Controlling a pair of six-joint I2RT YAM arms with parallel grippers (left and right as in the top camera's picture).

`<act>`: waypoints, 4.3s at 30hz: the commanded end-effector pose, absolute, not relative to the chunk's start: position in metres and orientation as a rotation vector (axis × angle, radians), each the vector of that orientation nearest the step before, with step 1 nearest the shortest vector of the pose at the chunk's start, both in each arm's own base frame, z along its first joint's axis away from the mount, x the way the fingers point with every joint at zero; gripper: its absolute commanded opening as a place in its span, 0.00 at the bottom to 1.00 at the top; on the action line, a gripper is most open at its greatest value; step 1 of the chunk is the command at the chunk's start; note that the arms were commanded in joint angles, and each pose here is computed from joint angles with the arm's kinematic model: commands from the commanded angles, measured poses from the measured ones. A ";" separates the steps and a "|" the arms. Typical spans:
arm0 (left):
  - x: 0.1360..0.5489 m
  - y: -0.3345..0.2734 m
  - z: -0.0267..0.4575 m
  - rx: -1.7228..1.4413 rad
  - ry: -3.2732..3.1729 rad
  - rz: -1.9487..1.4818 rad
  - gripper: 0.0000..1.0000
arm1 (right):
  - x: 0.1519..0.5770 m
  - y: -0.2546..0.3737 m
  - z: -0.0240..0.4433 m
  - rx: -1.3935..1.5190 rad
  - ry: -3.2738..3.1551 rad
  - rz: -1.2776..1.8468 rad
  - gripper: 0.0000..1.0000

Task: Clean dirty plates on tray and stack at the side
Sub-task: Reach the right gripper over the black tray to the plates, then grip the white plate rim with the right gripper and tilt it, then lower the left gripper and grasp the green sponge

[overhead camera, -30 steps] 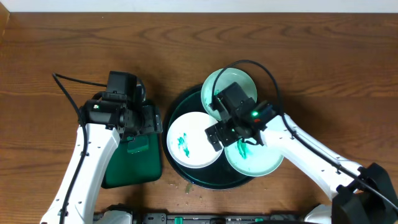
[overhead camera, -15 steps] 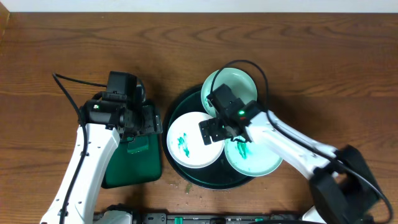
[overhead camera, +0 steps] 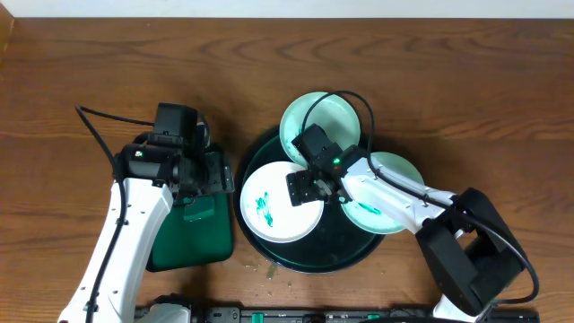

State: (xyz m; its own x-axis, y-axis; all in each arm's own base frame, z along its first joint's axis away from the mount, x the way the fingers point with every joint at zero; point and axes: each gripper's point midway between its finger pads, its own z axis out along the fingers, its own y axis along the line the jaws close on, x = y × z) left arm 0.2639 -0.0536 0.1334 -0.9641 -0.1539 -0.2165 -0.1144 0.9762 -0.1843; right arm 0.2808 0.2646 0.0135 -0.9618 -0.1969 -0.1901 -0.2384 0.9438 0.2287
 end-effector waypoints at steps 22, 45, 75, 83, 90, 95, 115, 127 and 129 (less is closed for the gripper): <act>0.268 -0.055 0.142 -0.181 2.862 -0.253 0.80 | 0.270 0.277 0.017 -0.232 2.982 0.450 0.15; 0.269 -0.055 0.143 -0.181 2.861 -0.254 0.80 | 0.255 0.264 0.002 -0.092 3.036 0.351 0.18; 0.273 -0.007 0.114 -0.402 2.889 0.102 0.60 | 0.256 0.205 0.019 -0.108 2.936 -0.131 0.01; 0.285 0.003 0.061 -0.468 3.011 0.157 0.44 | 0.257 0.210 0.019 -0.109 2.934 -0.101 0.01; 0.278 0.014 0.027 -0.544 3.116 0.202 0.46 | 0.255 0.211 0.019 -0.118 2.942 -0.092 0.01; 0.276 0.025 0.019 -0.618 3.112 0.196 0.46 | 0.255 0.210 0.019 -0.124 2.944 -0.095 0.01; 0.282 0.019 0.006 -0.642 3.087 0.060 0.07 | 0.252 0.210 0.018 -0.126 2.957 -0.091 0.01; 0.279 0.019 -0.002 -0.655 3.109 0.067 0.32 | 0.250 0.208 0.018 -0.134 2.965 -0.105 0.01; 0.278 0.019 -0.007 -0.669 3.120 0.072 0.08 | 0.250 0.208 0.018 -0.135 2.965 -0.105 0.01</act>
